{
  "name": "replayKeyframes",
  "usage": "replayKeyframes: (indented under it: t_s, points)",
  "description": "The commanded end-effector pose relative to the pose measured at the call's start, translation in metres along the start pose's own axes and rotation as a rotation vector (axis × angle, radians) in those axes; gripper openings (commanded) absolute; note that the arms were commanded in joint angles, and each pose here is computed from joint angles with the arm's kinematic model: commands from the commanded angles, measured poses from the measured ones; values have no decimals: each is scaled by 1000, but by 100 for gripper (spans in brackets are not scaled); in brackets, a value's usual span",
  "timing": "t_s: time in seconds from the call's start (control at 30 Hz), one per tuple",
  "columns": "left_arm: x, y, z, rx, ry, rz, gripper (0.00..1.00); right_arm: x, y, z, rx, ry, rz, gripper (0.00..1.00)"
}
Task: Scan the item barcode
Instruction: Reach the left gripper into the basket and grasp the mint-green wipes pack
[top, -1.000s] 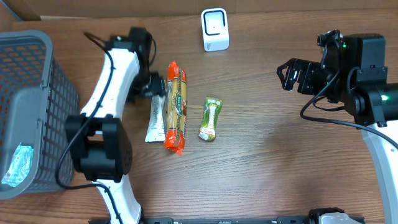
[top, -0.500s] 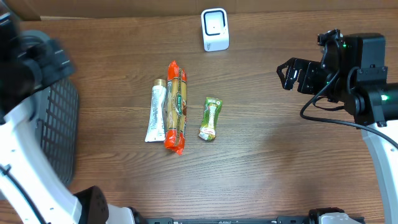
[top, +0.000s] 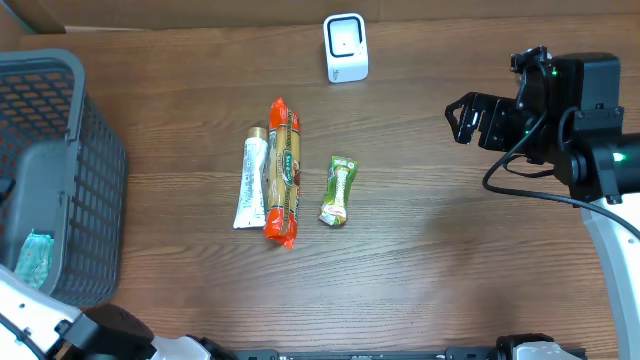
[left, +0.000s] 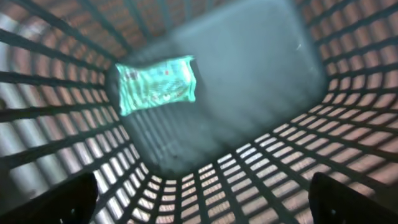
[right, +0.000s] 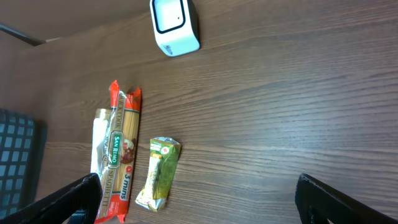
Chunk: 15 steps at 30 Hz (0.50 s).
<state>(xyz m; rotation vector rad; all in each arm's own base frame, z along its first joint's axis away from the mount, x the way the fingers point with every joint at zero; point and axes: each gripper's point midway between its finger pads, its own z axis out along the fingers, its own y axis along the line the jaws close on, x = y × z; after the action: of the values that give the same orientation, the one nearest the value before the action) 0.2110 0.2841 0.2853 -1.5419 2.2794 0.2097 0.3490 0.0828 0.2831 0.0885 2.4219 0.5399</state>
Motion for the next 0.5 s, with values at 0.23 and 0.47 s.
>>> replayKeyframes:
  t_s: [0.23,0.47]
  points:
    - [18,15,113,-83,33,2,100,-6,6,-6,-10,-19,-13,100]
    - [18,31,169,-155,-68,132,100,-6,6,-6,-9,-16,-11,100]
